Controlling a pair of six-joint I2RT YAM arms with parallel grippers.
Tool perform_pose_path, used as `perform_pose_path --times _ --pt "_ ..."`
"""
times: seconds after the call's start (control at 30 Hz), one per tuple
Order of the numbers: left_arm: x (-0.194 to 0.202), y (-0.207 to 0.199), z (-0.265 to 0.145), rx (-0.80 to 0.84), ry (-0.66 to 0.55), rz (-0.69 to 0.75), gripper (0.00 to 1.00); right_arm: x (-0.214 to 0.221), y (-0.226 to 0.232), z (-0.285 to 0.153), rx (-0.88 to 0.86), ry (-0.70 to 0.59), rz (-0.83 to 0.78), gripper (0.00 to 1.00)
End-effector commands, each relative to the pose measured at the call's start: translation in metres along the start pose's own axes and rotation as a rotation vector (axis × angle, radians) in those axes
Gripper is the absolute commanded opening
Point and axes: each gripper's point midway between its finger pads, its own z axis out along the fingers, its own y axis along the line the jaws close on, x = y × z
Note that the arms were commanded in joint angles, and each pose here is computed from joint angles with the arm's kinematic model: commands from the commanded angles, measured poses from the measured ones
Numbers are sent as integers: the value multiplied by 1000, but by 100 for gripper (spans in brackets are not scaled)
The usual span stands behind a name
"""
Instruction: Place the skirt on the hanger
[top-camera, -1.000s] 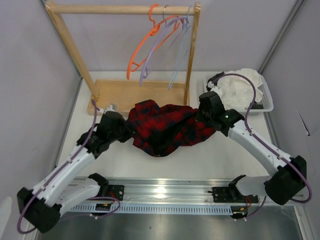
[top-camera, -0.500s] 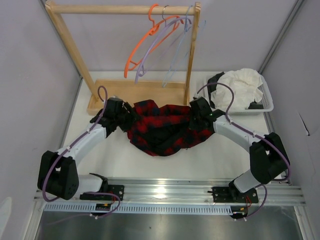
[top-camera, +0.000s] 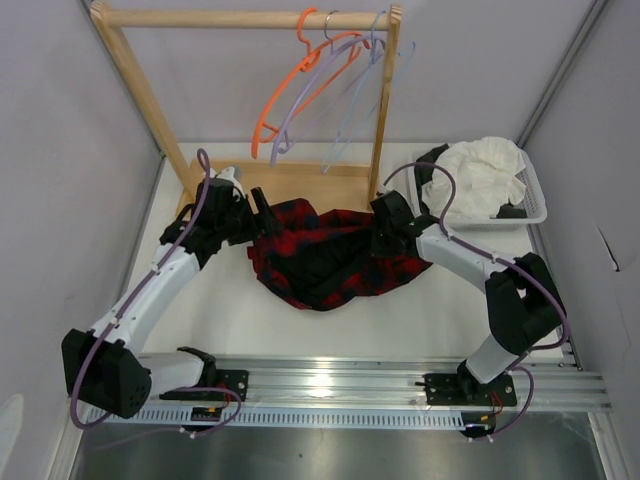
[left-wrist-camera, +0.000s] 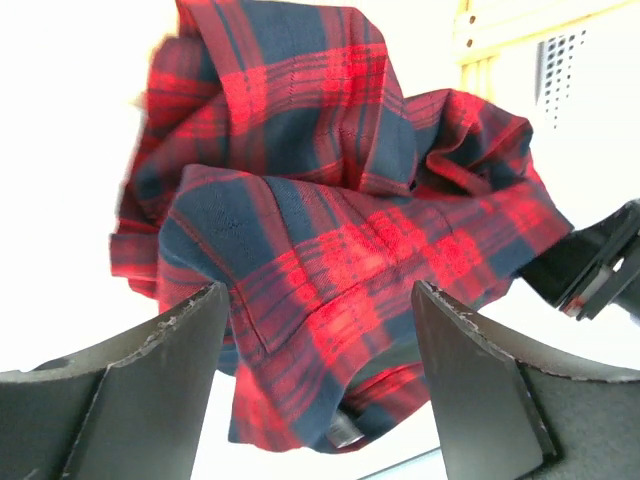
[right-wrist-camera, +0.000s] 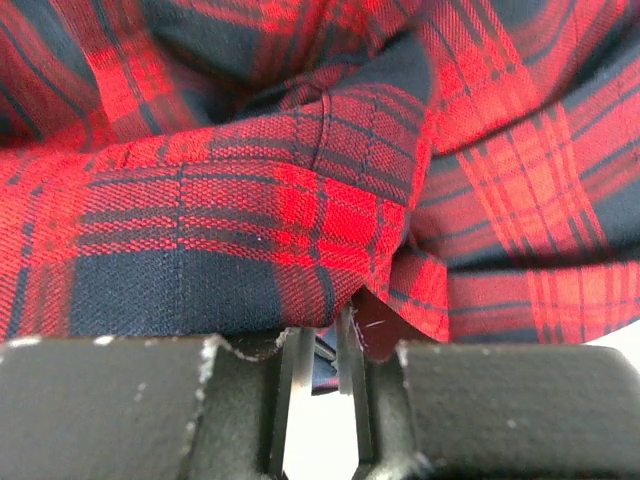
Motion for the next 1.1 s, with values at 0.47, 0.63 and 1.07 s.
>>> perform_pose_path --times 0.47,0.63,1.07 --pt "34 4 -49 -222 33 579 77 -45 14 -5 -39 -71 10 10" --pt "32 16 -50 -347 26 647 77 -46 15 -6 -47 -72 11 10" --pt "21 19 -23 -464 8 690 74 -49 17 -14 -69 -86 11 10"
